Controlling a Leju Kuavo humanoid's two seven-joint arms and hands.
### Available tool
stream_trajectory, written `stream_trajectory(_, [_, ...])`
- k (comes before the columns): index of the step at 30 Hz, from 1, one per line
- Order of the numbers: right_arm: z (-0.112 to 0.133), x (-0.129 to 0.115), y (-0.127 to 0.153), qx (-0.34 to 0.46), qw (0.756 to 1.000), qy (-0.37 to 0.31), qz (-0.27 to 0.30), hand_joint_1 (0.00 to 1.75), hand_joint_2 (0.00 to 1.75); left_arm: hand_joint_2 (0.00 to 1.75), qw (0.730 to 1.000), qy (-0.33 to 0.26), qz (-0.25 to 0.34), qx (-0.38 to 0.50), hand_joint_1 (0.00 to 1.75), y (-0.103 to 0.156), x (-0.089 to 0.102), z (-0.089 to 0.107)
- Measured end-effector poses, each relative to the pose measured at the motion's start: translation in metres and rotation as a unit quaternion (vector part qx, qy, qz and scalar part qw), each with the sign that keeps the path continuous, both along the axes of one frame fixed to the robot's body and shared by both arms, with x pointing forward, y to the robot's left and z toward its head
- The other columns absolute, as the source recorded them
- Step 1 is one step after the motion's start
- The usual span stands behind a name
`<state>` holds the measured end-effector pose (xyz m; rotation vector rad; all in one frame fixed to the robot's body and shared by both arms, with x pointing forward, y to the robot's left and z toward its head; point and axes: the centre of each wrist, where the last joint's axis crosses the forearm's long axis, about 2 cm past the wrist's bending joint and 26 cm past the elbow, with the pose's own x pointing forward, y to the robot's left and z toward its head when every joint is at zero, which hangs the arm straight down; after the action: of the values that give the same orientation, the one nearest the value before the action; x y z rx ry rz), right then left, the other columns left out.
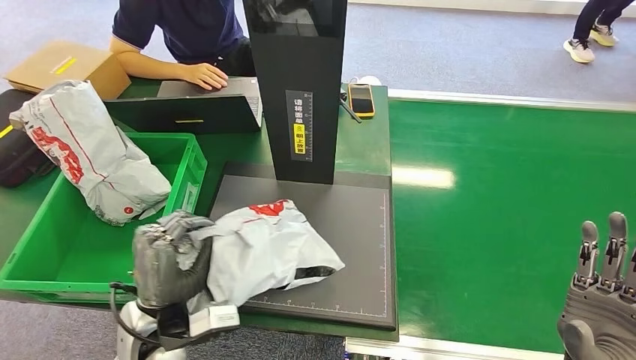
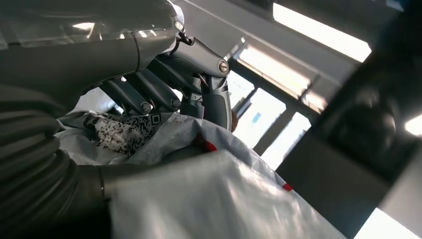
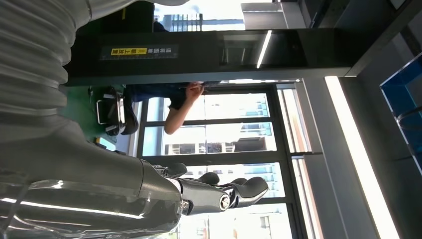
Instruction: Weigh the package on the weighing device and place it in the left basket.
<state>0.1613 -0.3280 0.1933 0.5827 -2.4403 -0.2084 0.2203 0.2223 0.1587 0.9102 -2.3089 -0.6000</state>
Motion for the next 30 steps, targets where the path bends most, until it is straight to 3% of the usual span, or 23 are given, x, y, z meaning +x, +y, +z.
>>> stream_trajectory(12, [0.000, -0.010, 0.005, 0.009, 1.000, 0.003, -0.006, 0.00, 1.75, 1.75, 0.977, -0.178, 0.107, -0.055, 1.75, 0.106, 0.012, 0.054])
stream_trajectory(20, [0.007, 0.007, 0.010, 0.015, 1.000, -0.007, 0.005, 0.00, 1.75, 1.75, 0.952, -0.229, 0.185, -0.080, 1.75, 0.161, 0.026, 0.092])
stream_trajectory(25, [0.008, 0.013, 0.011, 0.021, 1.000, -0.010, 0.008, 0.00, 1.75, 1.75, 0.942, -0.253, 0.207, -0.078, 1.75, 0.183, 0.034, 0.112])
stream_trajectory(30, [0.006, 0.015, 0.012, 0.024, 1.000, -0.009, 0.010, 0.00, 1.75, 1.75, 0.939, -0.250, 0.228, -0.069, 1.75, 0.197, 0.041, 0.120])
